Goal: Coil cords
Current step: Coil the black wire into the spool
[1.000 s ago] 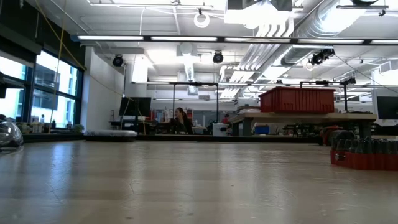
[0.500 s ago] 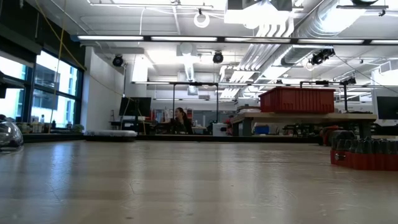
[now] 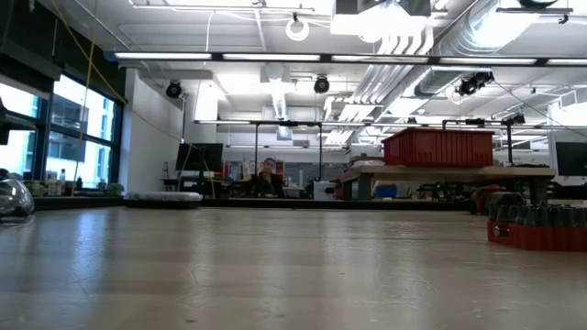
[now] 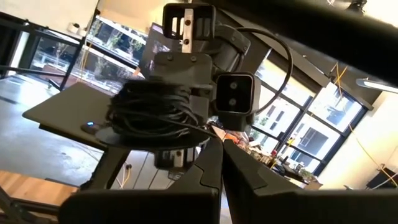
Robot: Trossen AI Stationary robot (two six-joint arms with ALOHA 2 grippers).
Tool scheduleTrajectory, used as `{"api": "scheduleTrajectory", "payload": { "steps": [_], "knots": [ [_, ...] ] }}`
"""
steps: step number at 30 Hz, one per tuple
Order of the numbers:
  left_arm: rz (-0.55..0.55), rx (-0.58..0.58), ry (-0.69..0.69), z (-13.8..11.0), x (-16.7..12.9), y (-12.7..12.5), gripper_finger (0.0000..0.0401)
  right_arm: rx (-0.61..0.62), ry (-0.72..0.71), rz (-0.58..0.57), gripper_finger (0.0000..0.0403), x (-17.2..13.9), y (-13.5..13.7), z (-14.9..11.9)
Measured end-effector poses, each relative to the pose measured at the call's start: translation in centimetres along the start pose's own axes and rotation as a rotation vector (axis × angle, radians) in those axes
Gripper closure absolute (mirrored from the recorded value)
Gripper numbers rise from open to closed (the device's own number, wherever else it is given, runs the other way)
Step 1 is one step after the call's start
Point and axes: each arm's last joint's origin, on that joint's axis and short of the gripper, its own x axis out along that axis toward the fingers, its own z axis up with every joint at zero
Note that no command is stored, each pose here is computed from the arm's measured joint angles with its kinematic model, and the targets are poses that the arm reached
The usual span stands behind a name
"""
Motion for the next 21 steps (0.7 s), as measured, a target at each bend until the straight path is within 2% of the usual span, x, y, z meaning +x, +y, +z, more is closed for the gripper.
{"api": "scheduleTrajectory", "payload": {
  "steps": [10,15,21],
  "knots": [
    [-0.109,-0.046,0.055,0.3,2.8,0.7,0.0398,-0.059,-0.016,0.000,0.0403,0.3,-1.0,-0.5],
    [-0.171,-0.034,0.061,0.7,4.1,1.2,0.0398,-0.038,-0.062,-0.008,0.0400,0.4,-1.3,-0.2],
    [-0.265,-0.042,0.071,1.3,5.3,1.4,0.0398,0.020,-0.083,-0.023,0.0345,0.6,-1.4,-0.1]
  ]
}}
